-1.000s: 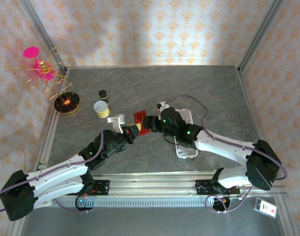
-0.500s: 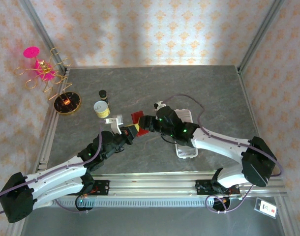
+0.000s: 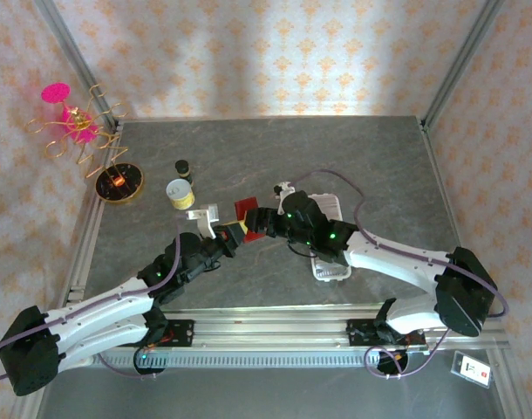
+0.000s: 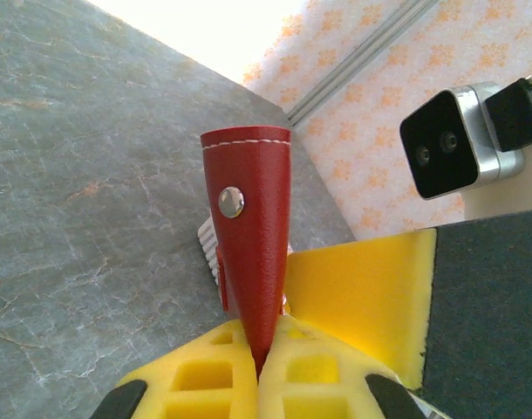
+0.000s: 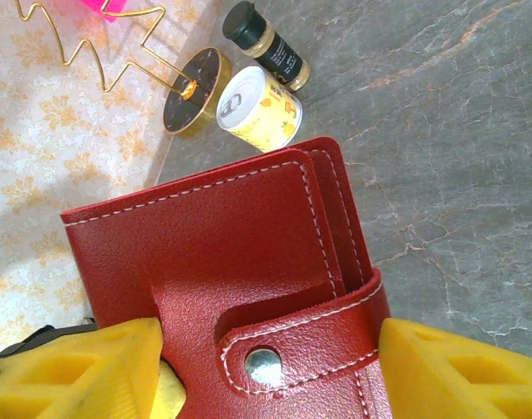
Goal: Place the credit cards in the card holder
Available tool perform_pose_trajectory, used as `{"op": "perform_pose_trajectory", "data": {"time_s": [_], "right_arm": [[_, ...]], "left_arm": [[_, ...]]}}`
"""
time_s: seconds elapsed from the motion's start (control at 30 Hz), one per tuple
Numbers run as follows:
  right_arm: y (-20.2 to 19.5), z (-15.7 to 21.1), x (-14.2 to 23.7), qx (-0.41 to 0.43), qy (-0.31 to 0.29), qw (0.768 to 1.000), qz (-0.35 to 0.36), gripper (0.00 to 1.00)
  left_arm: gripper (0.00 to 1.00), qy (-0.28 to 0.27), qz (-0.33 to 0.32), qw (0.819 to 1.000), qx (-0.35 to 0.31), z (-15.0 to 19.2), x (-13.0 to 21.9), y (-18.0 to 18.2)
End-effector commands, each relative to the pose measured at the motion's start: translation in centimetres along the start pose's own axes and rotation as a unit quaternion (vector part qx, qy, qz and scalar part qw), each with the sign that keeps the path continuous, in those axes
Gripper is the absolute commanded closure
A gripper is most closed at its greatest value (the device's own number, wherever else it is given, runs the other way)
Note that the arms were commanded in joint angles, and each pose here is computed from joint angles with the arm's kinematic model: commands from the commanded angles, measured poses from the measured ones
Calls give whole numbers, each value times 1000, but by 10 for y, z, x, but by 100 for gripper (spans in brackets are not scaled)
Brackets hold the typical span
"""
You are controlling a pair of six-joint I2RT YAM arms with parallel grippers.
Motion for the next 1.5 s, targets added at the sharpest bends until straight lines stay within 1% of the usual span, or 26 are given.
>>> {"op": "perform_pose_trajectory", "data": {"time_s": [0.0,0.07,0.13,0.27,0.33,0.4,0.5,0.7,0.73,0.93,1.07,1.27,1.4,1.47], "right_arm": [[1,3,1,9,1,1000,3,34],[-8,7,-3,9,10,999,31,37],[-16,11,-7,8,20,998,55,42],[-33,18,-12,7,35,993,108,54],[-40,19,-11,4,34,991,128,60],[-47,20,-11,0,33,988,149,67],[-52,24,-14,0,44,985,165,80],[-49,25,-16,-1,46,987,154,99],[-48,24,-16,0,44,987,152,100],[-53,25,-12,2,40,985,166,100],[-66,29,-8,-3,35,979,199,100],[-76,37,-7,-8,35,976,214,100],[-72,38,-8,-9,36,979,199,100],[-69,40,-8,-11,38,982,184,100]], "left_arm": [[100,-10,37,999,5,-5,4,-16],[100,-12,41,999,5,-6,5,-17],[100,-13,41,999,7,-6,6,-18],[100,-14,39,999,7,-7,6,-17],[100,-14,38,999,6,-7,6,-16],[100,-12,37,999,6,-5,6,-15],[100,-13,36,999,5,-5,6,-15],[100,-13,28,1000,3,-4,5,-11],[100,-12,26,1000,3,-3,4,-10],[100,-12,7,1000,2,0,2,0],[100,-11,-9,1000,4,3,2,9],[100,-14,-35,999,9,5,3,22],[100,-4,-31,999,16,11,2,25],[100,9,-28,999,23,16,1,26]]}}
Point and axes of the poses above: each hand's point on the last joint's axis, 136 mm out from that joint toward the fingers, its own x axis back along the fingers, its own y axis along the line the jaws close on, z = x × y, the point moved 3 cm from there along x, back along the fingers, and after that the axes turned 12 degrees about x, right-handed, at the moved point
